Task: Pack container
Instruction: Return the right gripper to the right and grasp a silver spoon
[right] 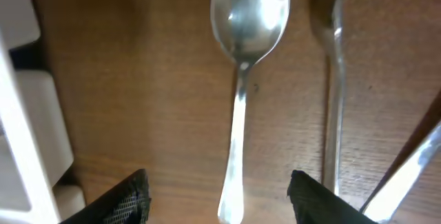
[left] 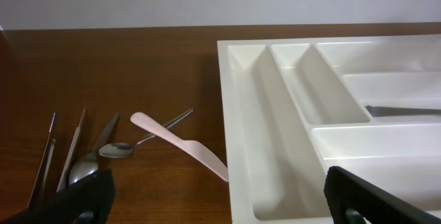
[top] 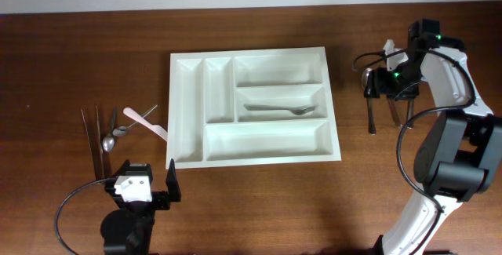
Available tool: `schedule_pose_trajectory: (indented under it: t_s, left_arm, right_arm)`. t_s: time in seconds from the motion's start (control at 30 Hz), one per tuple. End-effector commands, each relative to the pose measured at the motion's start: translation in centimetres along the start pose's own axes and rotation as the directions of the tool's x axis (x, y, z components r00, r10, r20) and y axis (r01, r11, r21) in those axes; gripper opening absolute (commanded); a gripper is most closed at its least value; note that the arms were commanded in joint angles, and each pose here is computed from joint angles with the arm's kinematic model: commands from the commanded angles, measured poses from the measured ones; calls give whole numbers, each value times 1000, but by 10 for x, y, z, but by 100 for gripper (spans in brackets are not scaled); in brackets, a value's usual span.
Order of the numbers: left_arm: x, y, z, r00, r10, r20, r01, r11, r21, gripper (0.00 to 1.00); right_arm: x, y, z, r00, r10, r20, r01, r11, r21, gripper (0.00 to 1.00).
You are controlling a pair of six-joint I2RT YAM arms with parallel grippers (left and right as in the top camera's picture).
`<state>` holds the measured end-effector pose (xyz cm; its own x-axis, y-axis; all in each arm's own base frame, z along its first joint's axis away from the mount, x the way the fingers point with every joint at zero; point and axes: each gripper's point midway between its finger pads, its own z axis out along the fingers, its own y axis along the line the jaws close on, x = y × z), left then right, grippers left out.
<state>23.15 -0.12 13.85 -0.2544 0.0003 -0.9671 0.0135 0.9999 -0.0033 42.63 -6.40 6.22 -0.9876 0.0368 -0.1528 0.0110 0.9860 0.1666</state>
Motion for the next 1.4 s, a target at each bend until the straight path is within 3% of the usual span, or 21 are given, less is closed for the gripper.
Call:
schedule_pose_trajectory:
  t_s: [0.0,0.6,1.03,1.37]
  left_arm:
    - [1,-1,0,1000,14,2,-14,1000,10,99]
    - [1,-1,0,1000,14,2,-14,1000,10,99]
    - [1,-1,0,1000,14,2,-14,1000,10,99]
    - [1,-1,0,1000,14,2,-14,1000,10,99]
  right_arm:
    - [-2,-9,1,999,44,11,-44,997,61,65]
    - [-4,0,56,997,58,-48,-53,994,96,65]
    - [-8,-9,59,996,86,-32,-80,986,146,56]
    - [5,-14,80,989,117,-93,-101,982,163,52]
